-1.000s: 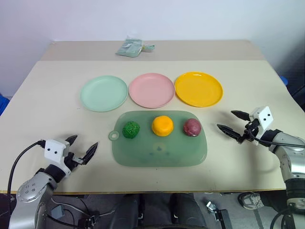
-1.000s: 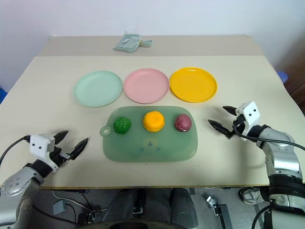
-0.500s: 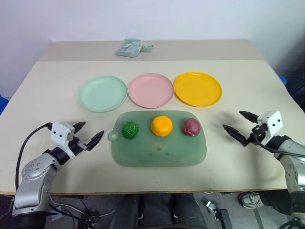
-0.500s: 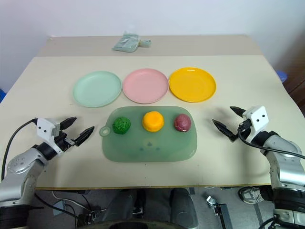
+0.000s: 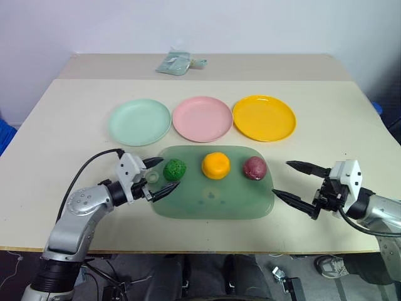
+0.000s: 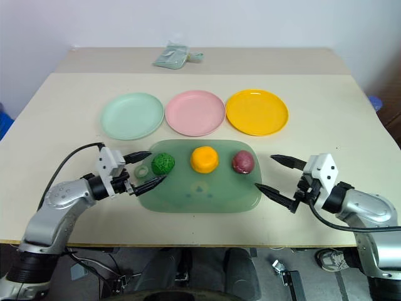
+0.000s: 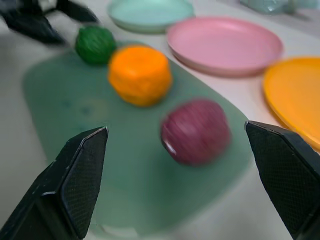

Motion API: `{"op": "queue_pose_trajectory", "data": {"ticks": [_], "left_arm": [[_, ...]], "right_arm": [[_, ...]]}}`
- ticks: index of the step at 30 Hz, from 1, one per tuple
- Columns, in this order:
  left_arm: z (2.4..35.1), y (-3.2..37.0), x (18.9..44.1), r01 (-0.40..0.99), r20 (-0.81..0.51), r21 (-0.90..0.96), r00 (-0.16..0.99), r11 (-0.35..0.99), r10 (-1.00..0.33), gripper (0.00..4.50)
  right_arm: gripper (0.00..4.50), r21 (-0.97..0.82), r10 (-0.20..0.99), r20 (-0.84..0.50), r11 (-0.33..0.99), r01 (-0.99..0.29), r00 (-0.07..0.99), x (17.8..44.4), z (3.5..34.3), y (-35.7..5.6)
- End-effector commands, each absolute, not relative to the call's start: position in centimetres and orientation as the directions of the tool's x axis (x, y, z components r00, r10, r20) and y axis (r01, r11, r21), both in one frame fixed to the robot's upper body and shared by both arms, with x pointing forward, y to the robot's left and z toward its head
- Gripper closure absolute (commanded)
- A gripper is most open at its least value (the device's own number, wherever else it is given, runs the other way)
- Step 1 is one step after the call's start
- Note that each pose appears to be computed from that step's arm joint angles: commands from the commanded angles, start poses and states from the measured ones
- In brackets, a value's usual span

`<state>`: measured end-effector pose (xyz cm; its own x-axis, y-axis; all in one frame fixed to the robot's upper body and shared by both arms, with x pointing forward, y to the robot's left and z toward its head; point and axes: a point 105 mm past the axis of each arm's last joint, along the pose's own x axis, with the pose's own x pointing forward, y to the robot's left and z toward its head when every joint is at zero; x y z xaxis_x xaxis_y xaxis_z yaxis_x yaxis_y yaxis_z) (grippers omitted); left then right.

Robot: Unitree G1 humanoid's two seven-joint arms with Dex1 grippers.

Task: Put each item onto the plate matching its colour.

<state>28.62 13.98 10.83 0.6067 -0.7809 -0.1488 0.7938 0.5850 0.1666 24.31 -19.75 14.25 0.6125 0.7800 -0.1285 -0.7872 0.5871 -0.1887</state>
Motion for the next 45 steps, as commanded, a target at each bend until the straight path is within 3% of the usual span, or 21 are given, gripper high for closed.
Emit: {"op": "queue_pose_trajectory", "data": {"ticks": [1, 3, 6, 8, 11, 14, 19, 24, 25, 28, 33, 38, 42, 45], "left_arm": [[11.0, 13.2, 29.4, 0.793, -0.15, 0.192, 0.607, 0.579, -0.781, 0.0], [11.0, 13.1, 30.1, 0.78, -0.153, 0.197, 0.623, 0.594, -0.767, 0.0], [11.3, 12.9, 30.5, 0.772, -0.138, 0.205, 0.632, 0.602, -0.762, 0.82], [11.7, 12.9, 30.8, 0.757, -0.12, 0.208, 0.648, 0.619, -0.752, 1.8], [12.9, 13.9, 31.7, 0.695, -0.061, 0.189, 0.713, 0.693, -0.698, 1.8], [15.6, 17.4, 35.5, 0.444, 0.043, 0.193, 0.887, 0.875, -0.459, 1.8], [17.0, 21.6, 39.7, 0.124, 0.056, 0.18, 0.989, 0.976, -0.136, 1.8], [16.4, 22.2, 41.9, 0.067, 0.002, 0.191, 0.998, 0.979, -0.069, 1.8], [16.3, 22.4, 42.2, 0.061, -0.005, 0.178, 0.998, 0.982, -0.061, 1.17], [16.6, 22.6, 42.3, 0.074, 0.004, 0.194, 0.997, 0.978, -0.076, 0.08], [17.5, 24.2, 40.5, 0.093, 0.069, 0.25, 0.991, 0.964, -0.114, 0.08], [18.6, 23.4, 37.1, 0.233, 0.136, 0.267, 0.951, 0.935, -0.276, 0.08], [16.5, 18.4, 31.2, 0.626, 0.002, 0.252, 0.762, 0.738, -0.648, 0.08], [14.7, 16.1, 28.4, 0.757, -0.097, 0.218, 0.645, 0.616, -0.758, 0.08]], "right_arm": [[0.04, -0.195, 0.798, -0.095, 0.572, -0.797, 0.595, 24.1, 15.0, -17.9], [0.04, -0.192, 0.801, -0.089, 0.57, -0.799, 0.592, 24.2, 15.2, -17.1], [0.0, -0.189, 0.802, -0.086, 0.57, -0.8, 0.591, 24.3, 15.2, -16.5], [0.0, -0.19, 0.804, -0.082, 0.568, -0.801, 0.59, 24.4, 15.4, -16.2], [0.0, -0.197, 0.808, -0.068, 0.565, -0.801, 0.586, 24.7, 15.8, -15.6], [0.0, -0.212, 0.822, -0.024, 0.552, -0.807, 0.569, 25.4, 16.8, -14.2], [0.0, -0.229, 0.821, 0.026, 0.561, -0.796, 0.571, 27.1, 17.8, -12.2], [0.0, -0.226, 0.813, 0.03, 0.573, -0.788, 0.582, 28.7, 18.1, -10.5], [0.0, -0.232, 0.812, 0.03, 0.573, -0.786, 0.583, 28.8, 18.1, -10.3], [0.0, -0.22, 0.82, 0.013, 0.56, -0.799, 0.572, 29.1, 18.2, -9.7], [0.0, -0.218, 0.822, -0.065, 0.541, -0.812, 0.565, 29.1, 17.3, -8.8], [0.0, -0.23, 0.804, -0.114, 0.55, -0.803, 0.584, 29.7, 16.3, -8.2], [0.0, -0.234, 0.79, -0.202, 0.535, -0.812, 0.579, 30.3, 14.2, -7.4], [0.0, -0.221, 0.757, -0.256, 0.559, -0.799, 0.601, 31.1, 13.1, -7.6]]}}
